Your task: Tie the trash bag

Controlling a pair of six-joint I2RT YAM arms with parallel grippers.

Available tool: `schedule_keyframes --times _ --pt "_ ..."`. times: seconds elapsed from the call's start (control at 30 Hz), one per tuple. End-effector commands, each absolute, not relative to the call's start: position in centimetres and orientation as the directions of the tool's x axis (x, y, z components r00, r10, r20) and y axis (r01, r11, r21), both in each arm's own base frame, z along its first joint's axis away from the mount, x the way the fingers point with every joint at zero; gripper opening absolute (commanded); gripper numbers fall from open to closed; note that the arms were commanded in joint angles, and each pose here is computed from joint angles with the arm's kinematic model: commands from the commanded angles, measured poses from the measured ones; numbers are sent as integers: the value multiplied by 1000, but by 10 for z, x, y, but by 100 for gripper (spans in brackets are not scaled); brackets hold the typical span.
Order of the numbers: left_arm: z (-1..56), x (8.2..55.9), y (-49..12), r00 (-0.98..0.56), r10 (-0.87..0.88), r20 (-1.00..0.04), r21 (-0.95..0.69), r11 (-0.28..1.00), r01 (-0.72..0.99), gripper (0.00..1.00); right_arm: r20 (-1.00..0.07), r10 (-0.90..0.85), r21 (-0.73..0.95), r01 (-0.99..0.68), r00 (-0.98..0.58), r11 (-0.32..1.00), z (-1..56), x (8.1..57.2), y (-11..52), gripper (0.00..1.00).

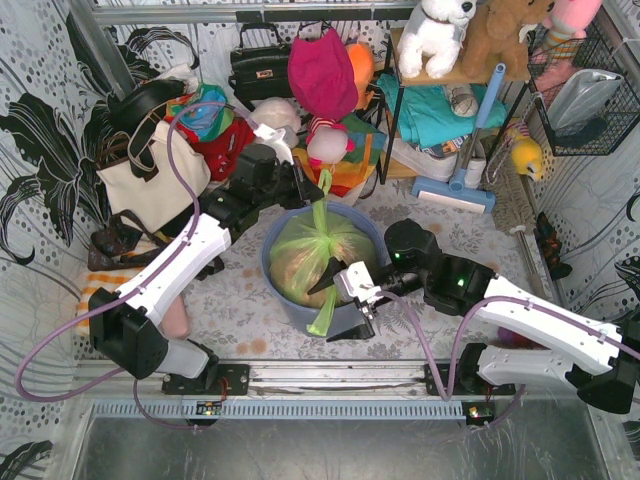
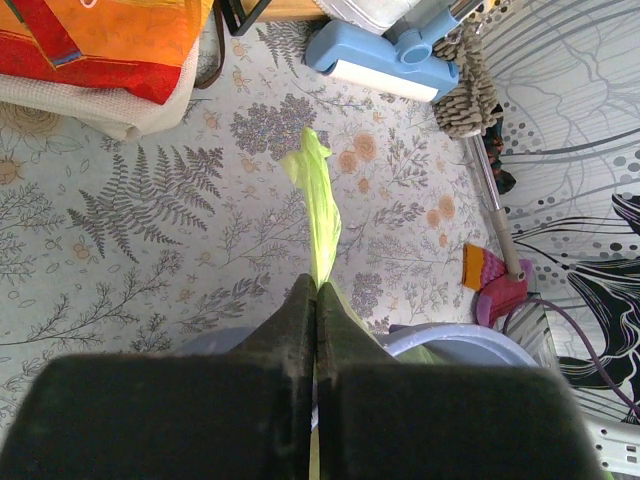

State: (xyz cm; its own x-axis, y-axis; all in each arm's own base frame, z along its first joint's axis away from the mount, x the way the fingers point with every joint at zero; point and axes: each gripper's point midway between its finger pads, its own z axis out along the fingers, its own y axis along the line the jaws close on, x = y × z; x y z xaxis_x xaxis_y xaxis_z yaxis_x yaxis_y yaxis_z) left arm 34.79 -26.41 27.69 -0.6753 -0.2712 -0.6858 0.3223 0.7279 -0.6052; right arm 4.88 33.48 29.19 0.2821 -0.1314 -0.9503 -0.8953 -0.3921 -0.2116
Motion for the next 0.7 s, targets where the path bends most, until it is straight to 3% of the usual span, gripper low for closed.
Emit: schedule_keyframes --times 0.0,0.1,0.3,0.57,0.67 --pt "288 349 -257 -639 -283 -716 -592 730 341 0 -908 -63 -368 -860 415 -354 298 60 339 81" --pt "291 349 -257 -632 -287 -720 -592 728 345 0 -894 -30 -418 -859 446 -296 309 68 340 49" --pt "315 355 -257 -586 -309 -749 -586 721 370 0 -882 44 -461 -838 470 -291 338 61 336 0" --pt "413 380 -239 -362 -398 -843 -525 755 393 0 -868 227 -494 -812 441 -311 409 35 327 0" --pt "417 388 -233 -338 -402 -851 -513 772 374 0 -887 261 -456 -808 381 -372 419 19 321 0"
